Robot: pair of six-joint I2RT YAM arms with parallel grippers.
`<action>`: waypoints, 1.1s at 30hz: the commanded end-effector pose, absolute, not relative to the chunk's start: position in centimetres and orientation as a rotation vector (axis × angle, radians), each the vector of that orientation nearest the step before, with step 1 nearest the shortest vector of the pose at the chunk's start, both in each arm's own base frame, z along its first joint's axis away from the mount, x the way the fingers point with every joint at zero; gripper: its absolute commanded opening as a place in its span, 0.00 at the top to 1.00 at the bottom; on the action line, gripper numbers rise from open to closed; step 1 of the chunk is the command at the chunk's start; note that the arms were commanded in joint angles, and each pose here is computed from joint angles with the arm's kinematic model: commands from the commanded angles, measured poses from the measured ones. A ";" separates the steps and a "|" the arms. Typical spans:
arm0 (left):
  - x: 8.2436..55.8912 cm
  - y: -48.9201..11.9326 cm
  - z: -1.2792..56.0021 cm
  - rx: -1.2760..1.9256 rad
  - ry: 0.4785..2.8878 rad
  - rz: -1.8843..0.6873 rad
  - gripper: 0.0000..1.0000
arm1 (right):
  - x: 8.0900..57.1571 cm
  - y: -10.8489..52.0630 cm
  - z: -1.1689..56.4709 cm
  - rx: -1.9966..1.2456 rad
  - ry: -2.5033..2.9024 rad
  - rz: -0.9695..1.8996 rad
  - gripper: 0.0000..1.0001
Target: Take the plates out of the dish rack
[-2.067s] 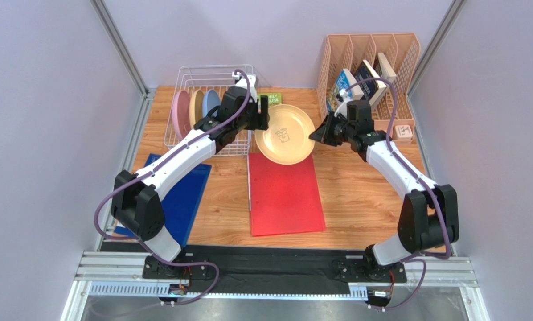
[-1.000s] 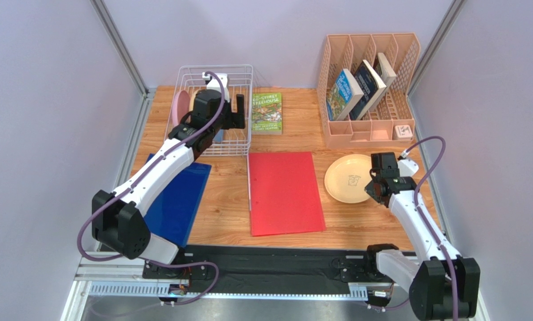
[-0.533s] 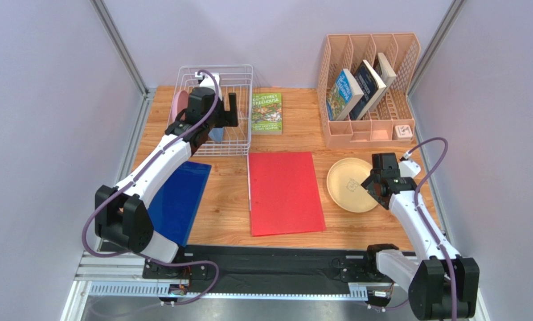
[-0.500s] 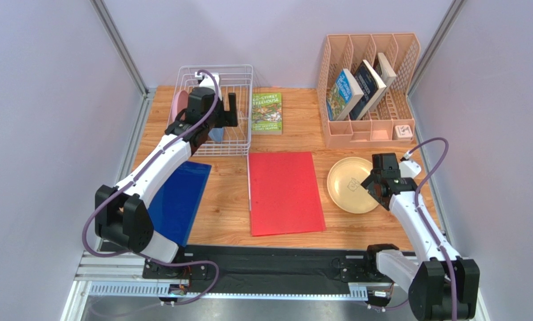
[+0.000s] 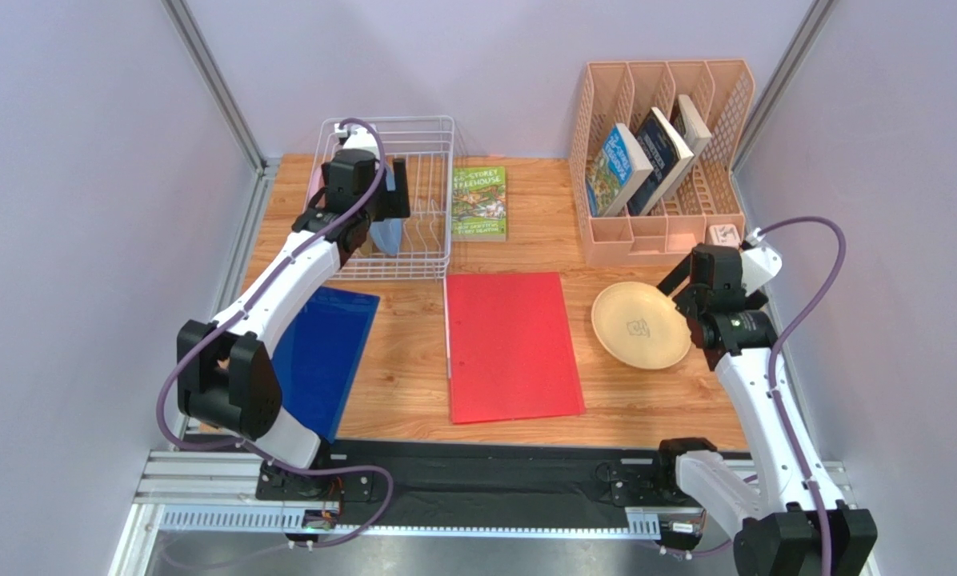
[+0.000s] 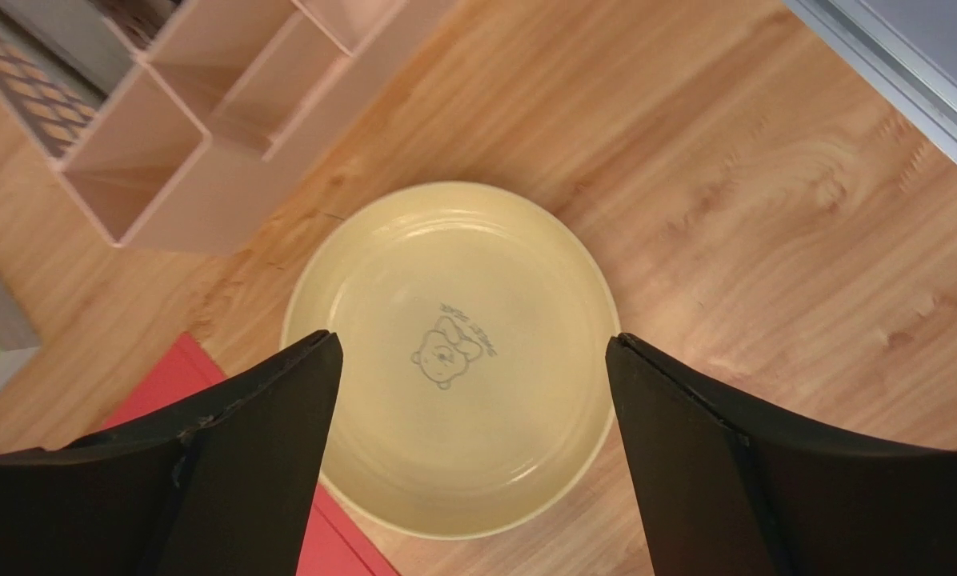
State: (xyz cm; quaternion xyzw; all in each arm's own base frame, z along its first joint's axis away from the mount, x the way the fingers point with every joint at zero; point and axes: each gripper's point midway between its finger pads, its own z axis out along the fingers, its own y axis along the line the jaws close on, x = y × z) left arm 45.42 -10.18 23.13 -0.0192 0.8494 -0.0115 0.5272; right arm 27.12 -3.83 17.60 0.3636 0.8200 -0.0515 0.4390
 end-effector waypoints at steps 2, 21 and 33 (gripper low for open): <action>47.5 -8.3 24.5 -0.075 1.975 0.104 0.05 | 30.8 -3.1 22.3 0.761 1.930 -0.040 0.13; 50.7 -7.4 21.2 -0.093 1.995 0.355 0.65 | 34.5 -0.4 17.6 0.655 2.114 0.046 0.14; 50.3 -8.6 23.0 -0.043 1.849 0.705 1.00 | 35.3 0.0 17.1 0.628 2.140 0.052 0.14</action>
